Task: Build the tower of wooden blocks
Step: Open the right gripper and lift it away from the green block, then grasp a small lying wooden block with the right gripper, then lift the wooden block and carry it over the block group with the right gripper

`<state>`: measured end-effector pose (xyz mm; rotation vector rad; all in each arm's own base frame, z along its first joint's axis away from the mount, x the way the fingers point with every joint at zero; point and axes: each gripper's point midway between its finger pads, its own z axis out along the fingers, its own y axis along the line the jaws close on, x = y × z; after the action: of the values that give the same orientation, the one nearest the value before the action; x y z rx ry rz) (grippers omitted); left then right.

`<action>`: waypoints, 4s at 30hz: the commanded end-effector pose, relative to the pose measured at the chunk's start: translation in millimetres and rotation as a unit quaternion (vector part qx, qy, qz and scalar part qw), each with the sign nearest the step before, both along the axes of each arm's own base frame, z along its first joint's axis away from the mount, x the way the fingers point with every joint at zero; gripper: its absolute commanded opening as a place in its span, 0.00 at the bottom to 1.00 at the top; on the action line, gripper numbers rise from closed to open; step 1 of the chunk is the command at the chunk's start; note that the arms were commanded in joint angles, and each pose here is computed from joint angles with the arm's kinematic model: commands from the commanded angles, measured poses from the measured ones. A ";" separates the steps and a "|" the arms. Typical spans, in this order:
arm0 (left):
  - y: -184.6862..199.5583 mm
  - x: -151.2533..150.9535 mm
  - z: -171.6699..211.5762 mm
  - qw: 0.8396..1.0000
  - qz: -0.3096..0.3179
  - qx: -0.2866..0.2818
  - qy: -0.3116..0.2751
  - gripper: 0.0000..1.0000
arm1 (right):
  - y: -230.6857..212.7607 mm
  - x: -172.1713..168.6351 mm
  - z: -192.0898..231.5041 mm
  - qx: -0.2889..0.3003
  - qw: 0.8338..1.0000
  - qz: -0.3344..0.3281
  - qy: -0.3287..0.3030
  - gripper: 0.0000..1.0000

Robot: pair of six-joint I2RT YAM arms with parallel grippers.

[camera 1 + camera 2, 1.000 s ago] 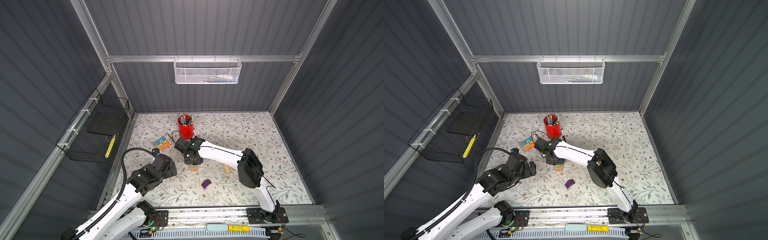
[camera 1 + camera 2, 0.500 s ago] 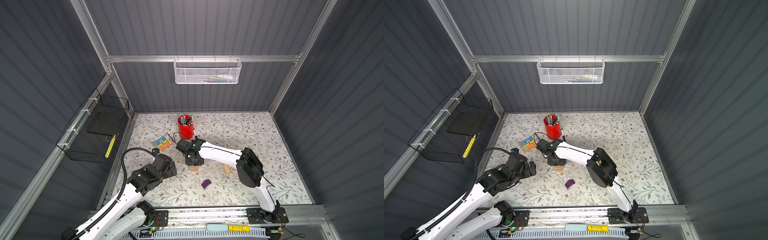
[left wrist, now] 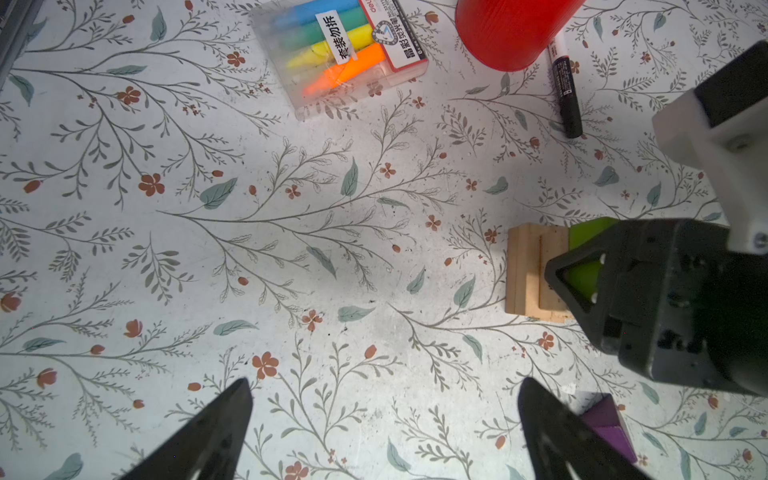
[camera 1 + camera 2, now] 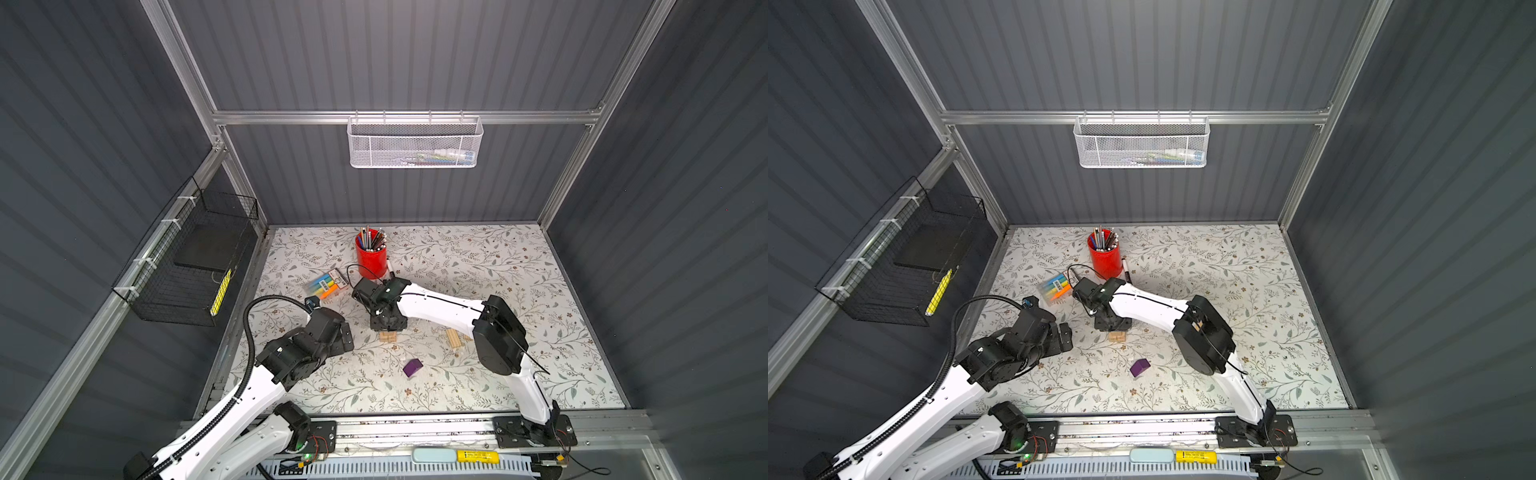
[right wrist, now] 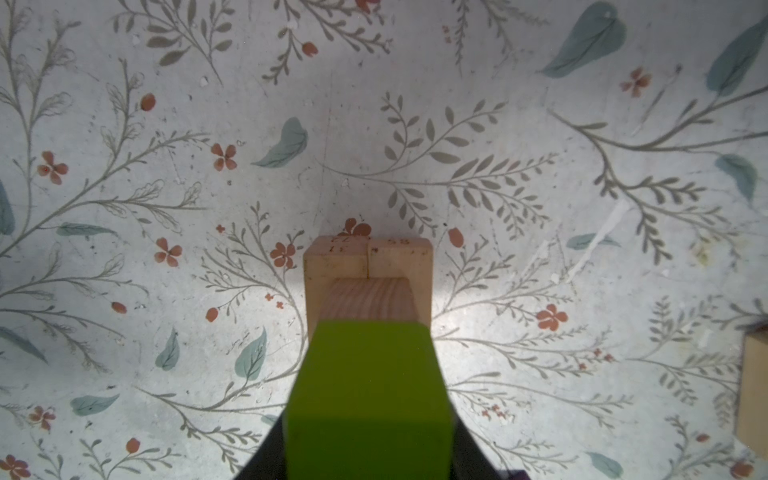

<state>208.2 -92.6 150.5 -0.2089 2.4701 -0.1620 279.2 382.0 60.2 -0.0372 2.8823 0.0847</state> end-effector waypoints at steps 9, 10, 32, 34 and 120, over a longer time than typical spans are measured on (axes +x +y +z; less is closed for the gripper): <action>3.9 2.2 17.6 1.000 0.011 -0.002 -0.013 1.00 | -3.2 -2.3 48.3 0.037 0.999 0.008 -0.030 0.61; 3.9 2.0 18.9 1.000 0.011 -0.002 -0.014 1.00 | -3.4 -3.5 54.4 0.044 0.998 0.010 -0.035 0.62; -66.4 20.6 36.8 0.991 -0.100 -0.090 -0.013 1.00 | -144.7 -27.5 100.6 0.060 0.990 0.015 -0.129 0.94; -76.5 20.1 35.6 0.989 -0.114 -0.091 -0.013 1.00 | -157.7 -29.7 88.9 0.067 0.990 0.013 -0.121 0.97; -89.2 14.0 19.7 0.991 -0.137 0.012 -0.003 1.00 | -142.4 -22.1 40.6 0.027 0.999 -0.022 -0.009 0.28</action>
<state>226.8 -194.9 169.2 0.1319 2.4868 -0.3075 264.3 233.8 90.3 0.0123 2.8374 0.1706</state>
